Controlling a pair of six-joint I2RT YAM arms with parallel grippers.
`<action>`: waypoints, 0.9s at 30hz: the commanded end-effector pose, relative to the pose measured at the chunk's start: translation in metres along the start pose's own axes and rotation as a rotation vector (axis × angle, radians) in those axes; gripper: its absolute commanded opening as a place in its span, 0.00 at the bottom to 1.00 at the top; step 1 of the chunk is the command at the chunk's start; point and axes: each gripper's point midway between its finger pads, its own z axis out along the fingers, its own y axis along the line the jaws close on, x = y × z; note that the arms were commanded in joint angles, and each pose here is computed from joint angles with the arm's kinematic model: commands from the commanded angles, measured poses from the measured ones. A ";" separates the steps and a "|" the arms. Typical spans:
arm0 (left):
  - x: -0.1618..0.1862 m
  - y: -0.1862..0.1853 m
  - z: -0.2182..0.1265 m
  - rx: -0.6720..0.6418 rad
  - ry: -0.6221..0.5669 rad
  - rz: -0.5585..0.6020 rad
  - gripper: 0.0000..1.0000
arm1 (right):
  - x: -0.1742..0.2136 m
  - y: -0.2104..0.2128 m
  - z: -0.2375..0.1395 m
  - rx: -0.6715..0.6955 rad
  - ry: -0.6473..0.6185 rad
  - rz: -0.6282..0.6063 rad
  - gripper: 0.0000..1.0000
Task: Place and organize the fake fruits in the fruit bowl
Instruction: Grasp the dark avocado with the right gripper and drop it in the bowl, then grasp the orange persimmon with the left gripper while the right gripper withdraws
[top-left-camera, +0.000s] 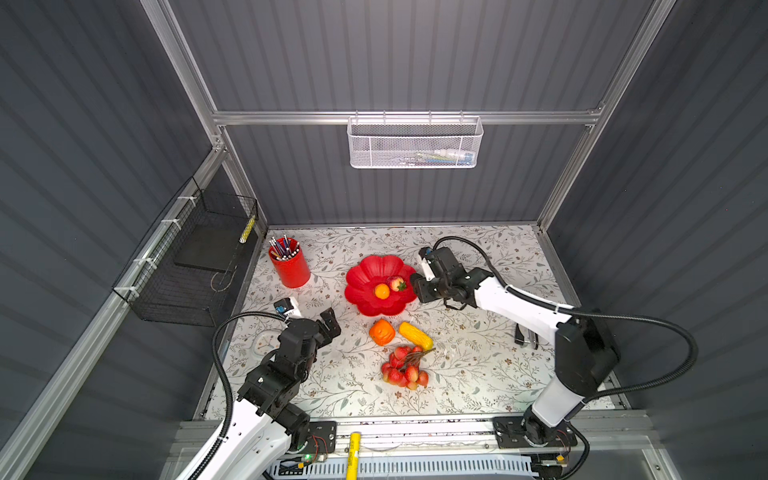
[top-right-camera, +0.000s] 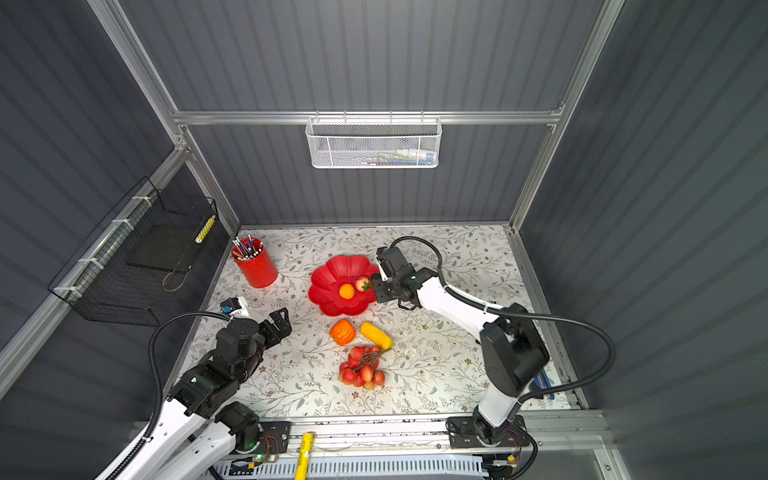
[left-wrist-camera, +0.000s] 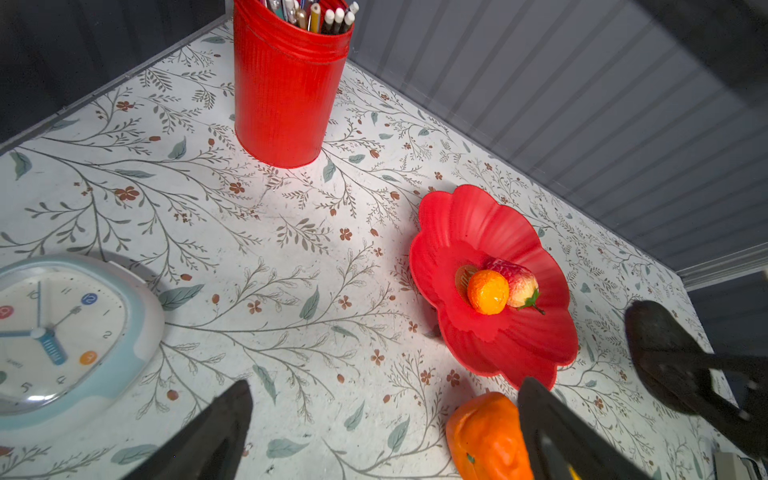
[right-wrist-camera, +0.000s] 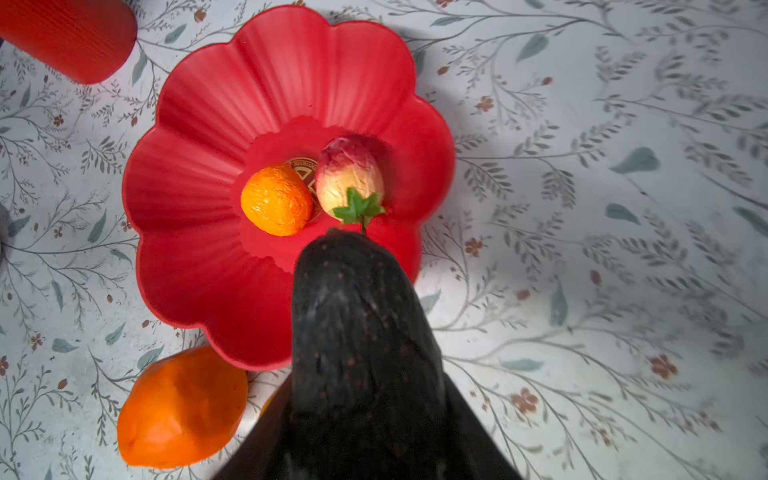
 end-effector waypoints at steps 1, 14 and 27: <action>0.008 0.005 -0.004 -0.002 0.034 -0.004 1.00 | 0.006 0.015 0.020 -0.014 0.087 -0.092 0.46; 0.015 -0.001 -0.007 0.038 0.077 -0.001 1.00 | 0.012 0.026 0.072 -0.009 0.186 -0.138 0.56; 0.036 -0.045 0.012 0.174 0.238 0.077 0.98 | -0.051 0.033 -0.023 -0.046 -0.103 -0.072 0.84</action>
